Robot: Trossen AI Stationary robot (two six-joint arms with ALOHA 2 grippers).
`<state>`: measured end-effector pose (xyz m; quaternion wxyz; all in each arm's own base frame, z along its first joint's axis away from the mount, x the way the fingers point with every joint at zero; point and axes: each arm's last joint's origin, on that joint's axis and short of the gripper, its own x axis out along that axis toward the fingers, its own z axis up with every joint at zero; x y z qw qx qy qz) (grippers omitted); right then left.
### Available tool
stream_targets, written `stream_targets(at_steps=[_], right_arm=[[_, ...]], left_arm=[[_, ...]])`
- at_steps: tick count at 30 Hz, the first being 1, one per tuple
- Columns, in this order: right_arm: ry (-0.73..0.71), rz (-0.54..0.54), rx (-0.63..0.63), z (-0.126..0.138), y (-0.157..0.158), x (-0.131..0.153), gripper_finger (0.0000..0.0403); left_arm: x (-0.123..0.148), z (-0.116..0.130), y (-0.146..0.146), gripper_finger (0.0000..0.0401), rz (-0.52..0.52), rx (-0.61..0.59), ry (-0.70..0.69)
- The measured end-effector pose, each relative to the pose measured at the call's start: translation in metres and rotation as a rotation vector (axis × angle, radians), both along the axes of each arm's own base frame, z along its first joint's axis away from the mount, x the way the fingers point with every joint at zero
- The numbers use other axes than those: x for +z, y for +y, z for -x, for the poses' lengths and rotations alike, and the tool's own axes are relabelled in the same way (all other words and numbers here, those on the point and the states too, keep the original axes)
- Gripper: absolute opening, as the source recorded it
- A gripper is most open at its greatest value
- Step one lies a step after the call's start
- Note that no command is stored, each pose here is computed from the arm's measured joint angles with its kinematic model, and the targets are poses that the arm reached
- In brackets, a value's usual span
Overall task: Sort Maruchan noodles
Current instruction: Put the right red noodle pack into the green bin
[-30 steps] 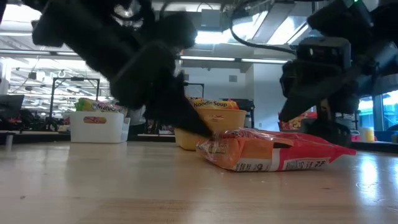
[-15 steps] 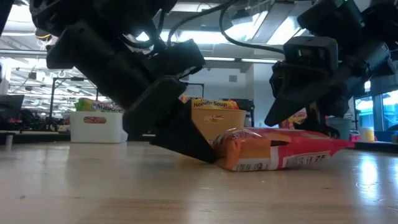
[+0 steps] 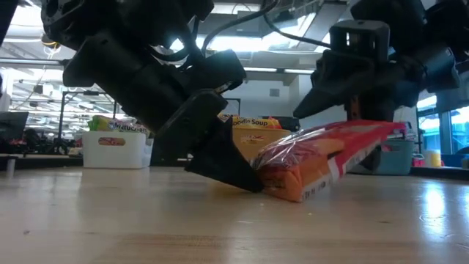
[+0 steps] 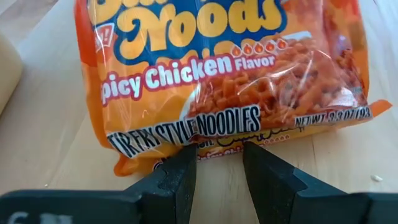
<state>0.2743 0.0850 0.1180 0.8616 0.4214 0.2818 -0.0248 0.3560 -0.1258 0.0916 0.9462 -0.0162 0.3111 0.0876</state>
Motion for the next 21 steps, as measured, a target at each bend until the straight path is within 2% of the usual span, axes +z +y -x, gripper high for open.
stream_targets(at_steps=[7, 10, 13, 21], right_arm=[[-0.009, 0.005, 0.003, -0.0004, 0.0, 0.0007, 0.0344], [-0.008, 0.008, -0.003, -0.0003, -0.0002, 0.0007, 0.0327], [-0.016, 0.02, 0.002, -0.0006, -0.0002, 0.0012, 0.029], [-0.014, 0.053, 0.02, -0.0001, -0.0004, 0.0004, 0.0158]], left_arm=[[0.0004, -0.0005, 0.0, 0.0128, -0.003, 0.006, -0.01], [0.0014, -0.0017, -0.0004, 0.0128, -0.012, -0.007, -0.028], [0.0021, -0.0027, -0.0008, 0.0128, -0.024, -0.019, -0.04], [0.0019, -0.0021, -0.0017, 0.0128, -0.022, -0.028, -0.034]])
